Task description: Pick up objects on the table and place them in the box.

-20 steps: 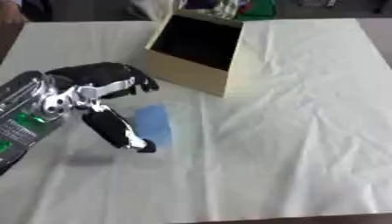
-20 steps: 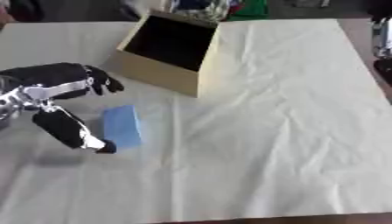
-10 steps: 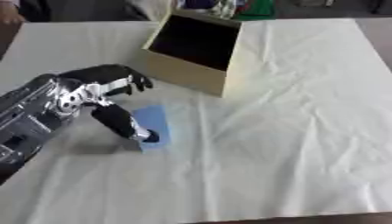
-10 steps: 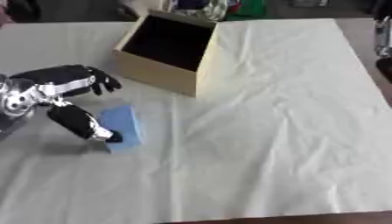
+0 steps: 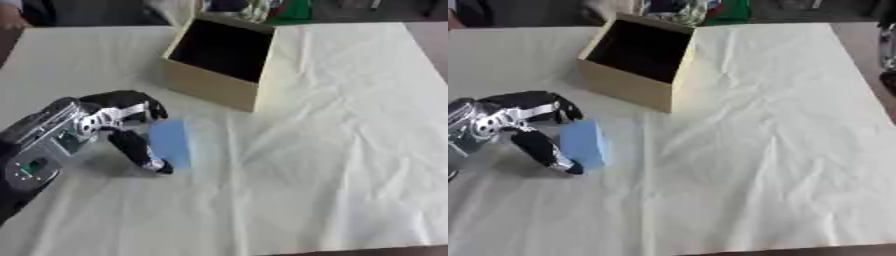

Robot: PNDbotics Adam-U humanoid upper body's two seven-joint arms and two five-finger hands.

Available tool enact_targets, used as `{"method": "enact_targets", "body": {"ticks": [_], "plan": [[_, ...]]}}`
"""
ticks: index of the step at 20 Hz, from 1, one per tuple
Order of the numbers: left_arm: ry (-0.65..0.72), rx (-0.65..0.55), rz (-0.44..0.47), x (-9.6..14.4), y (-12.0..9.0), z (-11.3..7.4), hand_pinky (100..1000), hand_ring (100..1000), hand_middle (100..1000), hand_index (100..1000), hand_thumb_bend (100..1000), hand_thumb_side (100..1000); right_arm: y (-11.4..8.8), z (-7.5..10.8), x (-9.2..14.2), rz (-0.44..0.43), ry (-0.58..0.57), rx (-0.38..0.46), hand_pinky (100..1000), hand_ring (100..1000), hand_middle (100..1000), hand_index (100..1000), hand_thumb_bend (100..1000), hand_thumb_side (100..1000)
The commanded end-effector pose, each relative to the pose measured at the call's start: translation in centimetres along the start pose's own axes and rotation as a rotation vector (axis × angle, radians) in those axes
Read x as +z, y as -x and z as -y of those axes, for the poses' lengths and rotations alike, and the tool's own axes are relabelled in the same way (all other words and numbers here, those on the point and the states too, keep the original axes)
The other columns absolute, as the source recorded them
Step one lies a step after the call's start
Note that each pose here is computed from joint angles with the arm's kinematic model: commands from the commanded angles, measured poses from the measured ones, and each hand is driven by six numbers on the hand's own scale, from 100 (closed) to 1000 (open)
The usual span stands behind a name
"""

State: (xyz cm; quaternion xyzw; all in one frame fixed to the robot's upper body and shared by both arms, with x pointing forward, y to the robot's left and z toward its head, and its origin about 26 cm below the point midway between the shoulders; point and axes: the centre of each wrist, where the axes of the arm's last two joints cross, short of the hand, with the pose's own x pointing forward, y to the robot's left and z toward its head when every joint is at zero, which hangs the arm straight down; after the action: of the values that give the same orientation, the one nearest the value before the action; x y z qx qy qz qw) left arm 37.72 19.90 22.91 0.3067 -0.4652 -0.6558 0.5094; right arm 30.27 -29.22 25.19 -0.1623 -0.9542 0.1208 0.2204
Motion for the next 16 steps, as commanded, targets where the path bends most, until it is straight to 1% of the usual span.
{"method": "enact_targets", "body": {"ticks": [1, 4, 5, 8, 11, 12, 13, 14, 16], "plan": [[-0.031, -0.005, -0.014, 0.2, 0.1, -0.6, 750, 706, 696, 805, 728, 347, -0.5, 0.4, -0.6, 0.025, 0.001, 0.007, 753, 746, 721, 840, 100, 387], [-0.056, 0.004, -0.013, 0.3, 0.0, -0.7, 699, 623, 603, 737, 674, 307, -0.5, 0.4, -0.5, 0.023, 0.001, 0.008, 753, 746, 721, 840, 100, 388], [-0.073, 0.005, -0.008, 0.5, -0.2, -0.8, 678, 602, 581, 719, 627, 284, -0.5, 0.4, -0.4, 0.020, 0.001, 0.009, 753, 746, 721, 840, 100, 388], [-0.126, -0.002, 0.011, 1.4, -0.7, -1.3, 652, 585, 564, 703, 592, 254, -0.4, 0.4, -0.3, 0.015, 0.001, 0.011, 753, 746, 721, 840, 100, 389], [-0.167, -0.022, 0.022, 2.2, -1.1, -1.6, 644, 579, 559, 692, 550, 188, -0.4, 0.5, -0.3, 0.011, 0.000, 0.012, 753, 747, 721, 841, 100, 390], [-0.177, -0.026, 0.025, 2.4, -1.1, -1.7, 643, 578, 557, 690, 547, 179, -0.4, 0.5, -0.3, 0.010, 0.000, 0.012, 753, 747, 721, 841, 100, 390], [-0.186, -0.029, 0.027, 2.5, -1.2, -1.8, 637, 573, 551, 669, 533, 126, -0.4, 0.5, -0.2, 0.009, 0.000, 0.012, 754, 747, 721, 841, 100, 391], [-0.193, -0.033, 0.028, 2.7, -1.2, -1.8, 634, 570, 548, 659, 522, 100, -0.4, 0.4, -0.2, 0.007, 0.000, 0.012, 754, 747, 721, 841, 100, 391], [-0.203, -0.037, 0.029, 2.9, -1.2, -1.9, 631, 569, 543, 637, 513, 100, -0.4, 0.4, -0.2, 0.005, 0.000, 0.012, 754, 747, 721, 841, 100, 391]]}}
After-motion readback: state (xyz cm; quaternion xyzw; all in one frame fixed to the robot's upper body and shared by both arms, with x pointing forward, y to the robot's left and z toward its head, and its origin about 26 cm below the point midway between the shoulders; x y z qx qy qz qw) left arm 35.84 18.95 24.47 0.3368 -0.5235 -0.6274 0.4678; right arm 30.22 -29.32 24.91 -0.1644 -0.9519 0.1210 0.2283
